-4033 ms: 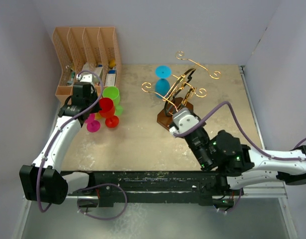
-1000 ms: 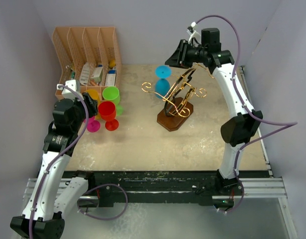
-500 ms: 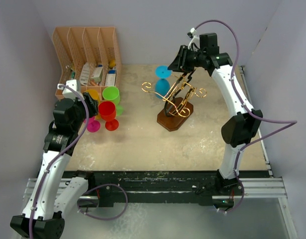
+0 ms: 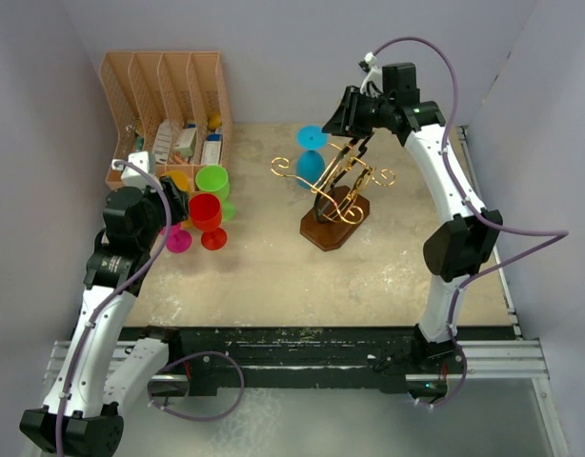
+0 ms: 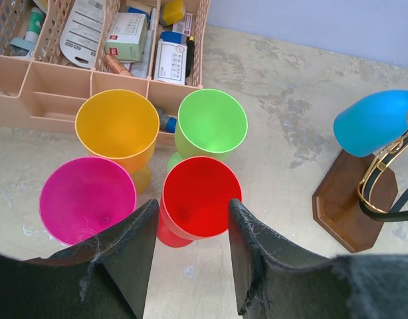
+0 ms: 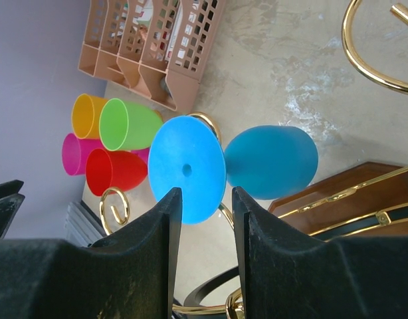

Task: Take the wine glass off the wine glass rack

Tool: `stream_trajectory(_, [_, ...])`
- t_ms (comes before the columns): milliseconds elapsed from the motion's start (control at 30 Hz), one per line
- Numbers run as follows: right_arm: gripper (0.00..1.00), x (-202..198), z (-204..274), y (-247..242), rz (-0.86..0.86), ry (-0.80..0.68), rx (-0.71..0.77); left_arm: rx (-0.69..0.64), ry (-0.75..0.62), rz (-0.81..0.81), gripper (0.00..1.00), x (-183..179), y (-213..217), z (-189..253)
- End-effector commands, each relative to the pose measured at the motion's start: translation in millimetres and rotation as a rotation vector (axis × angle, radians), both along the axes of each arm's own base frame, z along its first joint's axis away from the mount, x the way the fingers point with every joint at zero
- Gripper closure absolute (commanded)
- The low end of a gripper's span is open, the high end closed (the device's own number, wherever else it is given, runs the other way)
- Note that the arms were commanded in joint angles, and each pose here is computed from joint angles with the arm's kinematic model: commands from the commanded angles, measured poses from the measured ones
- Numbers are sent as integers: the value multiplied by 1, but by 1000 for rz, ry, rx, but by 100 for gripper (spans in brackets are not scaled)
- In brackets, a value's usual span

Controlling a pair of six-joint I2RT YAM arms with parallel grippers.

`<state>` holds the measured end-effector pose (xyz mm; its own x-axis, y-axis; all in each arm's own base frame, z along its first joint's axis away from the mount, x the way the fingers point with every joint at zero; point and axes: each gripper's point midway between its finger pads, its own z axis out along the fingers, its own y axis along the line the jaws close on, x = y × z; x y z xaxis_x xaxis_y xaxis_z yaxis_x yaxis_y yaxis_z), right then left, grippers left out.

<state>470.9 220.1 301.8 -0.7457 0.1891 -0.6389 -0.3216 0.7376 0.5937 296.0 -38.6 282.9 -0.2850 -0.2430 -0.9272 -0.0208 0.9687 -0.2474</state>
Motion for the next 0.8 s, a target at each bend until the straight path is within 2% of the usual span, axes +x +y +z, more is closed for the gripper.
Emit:
stream_trajectory(0, [61, 6, 19, -6, -18, -74, -25, -11, -34, -16, 50, 4, -4, 8])
stream_trajectory(433, [62, 19, 15, 3, 12, -75, -26, -10, -34, -17, 50, 4, -4, 8])
stream_trajectory(767, [63, 8, 17, 25, 101, -79, -12, -8, -26, -17, 50, 6, -5, 6])
